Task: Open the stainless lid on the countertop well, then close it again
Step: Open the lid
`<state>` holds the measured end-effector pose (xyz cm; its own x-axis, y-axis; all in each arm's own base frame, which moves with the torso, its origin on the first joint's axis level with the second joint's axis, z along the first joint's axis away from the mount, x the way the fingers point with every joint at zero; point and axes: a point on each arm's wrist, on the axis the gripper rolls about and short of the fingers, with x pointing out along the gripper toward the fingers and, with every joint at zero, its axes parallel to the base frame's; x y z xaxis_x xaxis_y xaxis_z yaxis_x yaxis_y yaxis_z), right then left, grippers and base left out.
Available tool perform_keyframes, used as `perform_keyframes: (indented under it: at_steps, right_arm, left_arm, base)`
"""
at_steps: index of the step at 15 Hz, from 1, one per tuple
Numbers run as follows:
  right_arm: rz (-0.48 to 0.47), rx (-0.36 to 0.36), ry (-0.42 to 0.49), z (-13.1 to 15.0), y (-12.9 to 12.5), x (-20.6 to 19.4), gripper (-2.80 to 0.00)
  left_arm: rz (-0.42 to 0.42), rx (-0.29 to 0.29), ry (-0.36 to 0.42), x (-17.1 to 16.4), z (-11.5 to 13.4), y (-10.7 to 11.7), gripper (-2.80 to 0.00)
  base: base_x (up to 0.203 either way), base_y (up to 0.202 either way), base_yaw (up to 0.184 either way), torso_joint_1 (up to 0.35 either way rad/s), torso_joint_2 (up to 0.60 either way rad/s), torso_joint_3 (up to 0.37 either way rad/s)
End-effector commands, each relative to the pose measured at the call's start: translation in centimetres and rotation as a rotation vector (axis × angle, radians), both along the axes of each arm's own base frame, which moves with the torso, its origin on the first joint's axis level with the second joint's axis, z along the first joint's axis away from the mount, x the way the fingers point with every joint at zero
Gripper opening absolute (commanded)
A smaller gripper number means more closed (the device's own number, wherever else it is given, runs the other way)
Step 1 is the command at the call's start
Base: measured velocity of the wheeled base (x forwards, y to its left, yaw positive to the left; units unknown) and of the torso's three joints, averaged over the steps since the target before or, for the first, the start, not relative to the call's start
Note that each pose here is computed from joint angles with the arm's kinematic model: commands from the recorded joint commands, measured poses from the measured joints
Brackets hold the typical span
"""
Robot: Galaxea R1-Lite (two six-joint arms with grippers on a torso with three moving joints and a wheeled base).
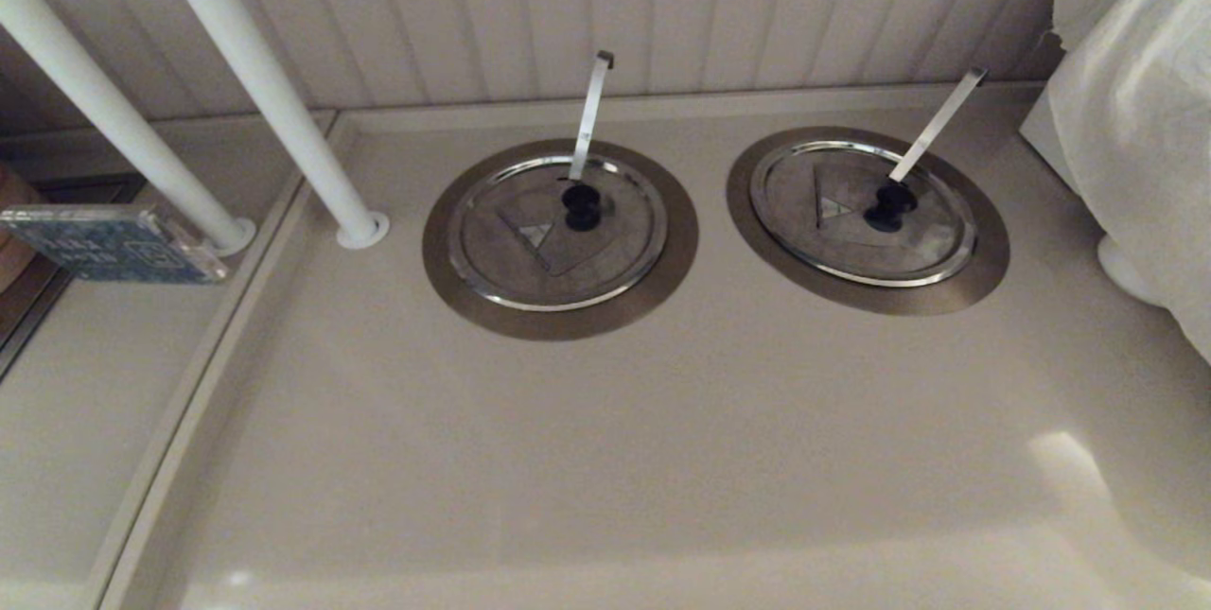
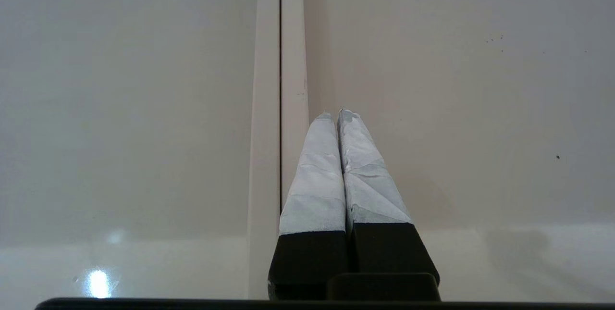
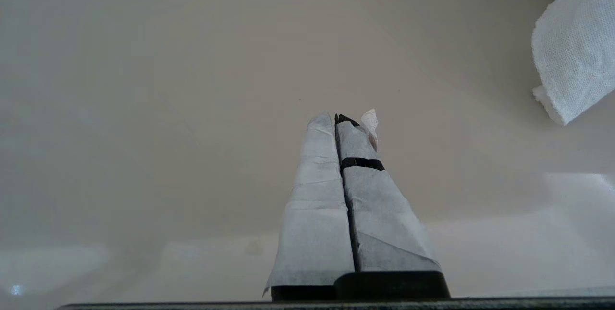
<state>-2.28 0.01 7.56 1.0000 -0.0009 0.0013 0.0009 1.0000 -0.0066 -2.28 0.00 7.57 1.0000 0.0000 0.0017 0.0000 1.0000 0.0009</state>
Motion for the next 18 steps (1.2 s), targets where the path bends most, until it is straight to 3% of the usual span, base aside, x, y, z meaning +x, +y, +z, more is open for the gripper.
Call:
perform_keyframes:
  at_steps: [1, 5, 8, 9, 13, 16, 18]
  right_arm:
    - [-0.002, 0.005, 0.003, 0.0, 0.0, 0.0, -2.8]
    - [-0.002, -0.042, -0.01, 0.3, 0.0, -0.1, -2.8]
    - [0.006, -0.059, -0.145, 5.4, 0.0, -1.7, -2.8]
    - [0.014, -0.062, -0.149, 7.0, 0.1, -2.1, -2.8]
    - [0.017, -0.066, -0.019, 11.8, 0.1, 0.2, -2.8]
    - [-0.059, -0.09, 0.172, 15.2, -0.2, 5.2, -2.8]
    - [-0.106, -0.109, 0.242, 17.9, -0.5, 8.9, -2.8]
  left_arm:
    - [0.0, -0.001, -0.001, 0.0, 0.0, 0.0, -2.8]
    - [0.0, 0.0, -0.002, 0.0, 0.0, 0.0, -2.8]
    - [0.0, 0.001, -0.001, 0.0, 0.0, 0.0, -2.8]
    - [0.0, -0.001, -0.001, 0.0, 0.0, 0.0, -2.8]
    - [0.0, 0.001, -0.001, 0.0, 0.0, 0.0, -2.8]
    - [0.0, 0.0, -0.003, 0.0, 0.0, 0.0, -2.8]
    - [0.0, -0.001, -0.003, 0.0, 0.0, 0.0, -2.8]
  base:
    - [0.0, 0.0, 0.0, 0.0, 0.0, 0.0]
    - [0.0, 0.0, 0.0, 0.0, 0.0, 0.0]
    - [0.0, 0.0, 0.0, 0.0, 0.0, 0.0]
    - [0.0, 0.0, 0.0, 0.0, 0.0, 0.0]
    - [0.0, 0.0, 0.0, 0.0, 0.0, 0.0]
    - [0.0, 0.0, 0.0, 0.0, 0.0, 0.0]
    - [0.0, 0.0, 0.0, 0.0, 0.0, 0.0]
